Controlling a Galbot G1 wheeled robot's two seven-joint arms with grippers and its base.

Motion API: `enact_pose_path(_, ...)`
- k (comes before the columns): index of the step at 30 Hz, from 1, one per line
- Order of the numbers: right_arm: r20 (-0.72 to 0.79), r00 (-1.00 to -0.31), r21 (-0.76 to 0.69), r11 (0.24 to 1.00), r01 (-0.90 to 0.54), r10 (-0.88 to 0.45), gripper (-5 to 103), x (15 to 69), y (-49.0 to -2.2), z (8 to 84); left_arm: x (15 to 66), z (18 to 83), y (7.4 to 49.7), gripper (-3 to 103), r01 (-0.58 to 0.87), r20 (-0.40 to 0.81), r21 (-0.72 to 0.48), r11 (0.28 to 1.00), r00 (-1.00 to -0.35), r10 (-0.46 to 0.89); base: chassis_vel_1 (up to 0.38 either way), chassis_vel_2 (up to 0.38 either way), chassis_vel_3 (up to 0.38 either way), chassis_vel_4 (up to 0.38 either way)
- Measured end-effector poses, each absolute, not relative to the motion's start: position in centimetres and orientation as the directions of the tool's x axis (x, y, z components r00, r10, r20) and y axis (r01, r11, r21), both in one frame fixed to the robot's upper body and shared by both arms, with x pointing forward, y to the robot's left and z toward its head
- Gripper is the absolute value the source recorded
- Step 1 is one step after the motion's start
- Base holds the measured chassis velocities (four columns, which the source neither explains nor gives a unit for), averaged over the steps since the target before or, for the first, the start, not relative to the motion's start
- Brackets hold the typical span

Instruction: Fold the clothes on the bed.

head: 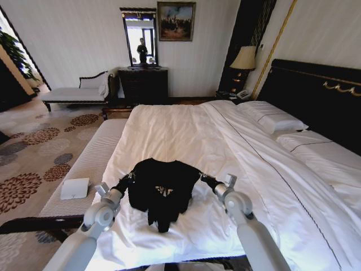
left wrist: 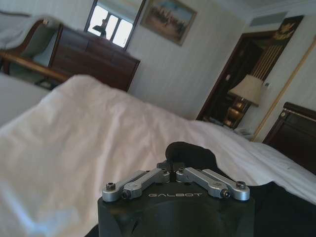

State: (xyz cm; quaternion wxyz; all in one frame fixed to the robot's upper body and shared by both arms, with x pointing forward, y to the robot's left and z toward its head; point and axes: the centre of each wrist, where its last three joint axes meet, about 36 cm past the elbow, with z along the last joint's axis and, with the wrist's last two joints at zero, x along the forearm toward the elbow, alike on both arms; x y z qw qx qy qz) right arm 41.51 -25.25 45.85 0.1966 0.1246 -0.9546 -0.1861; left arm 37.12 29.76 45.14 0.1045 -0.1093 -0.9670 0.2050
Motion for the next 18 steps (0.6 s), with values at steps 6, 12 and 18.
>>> enact_pose_path(6, 0.252, -0.933, 0.300, 0.937, -0.177, -0.257, 0, 43.3, -28.3, 49.6, 37.9, 49.5, 30.3, 1, 0.233, 0.089, -0.355, 0.905, -0.956, 0.281, 0.000, 0.000, 0.000, 0.000)
enact_pose_path(12, 0.204, -0.955, 0.228, 0.959, -0.168, -0.216, 0, 44.7, -30.3, 52.4, 40.2, 53.9, 31.6, 1, 0.237, 0.036, -0.259, 0.936, -0.966, 0.254, 0.000, 0.000, 0.000, 0.000)
enact_pose_path(18, 0.184, -0.966, 0.196, 0.970, -0.145, -0.182, 0, 46.6, -31.8, 54.3, 44.6, 56.6, 33.2, 1, 0.184, 0.016, -0.154, 0.971, -0.982, 0.189, 0.000, 0.000, 0.000, 0.000)
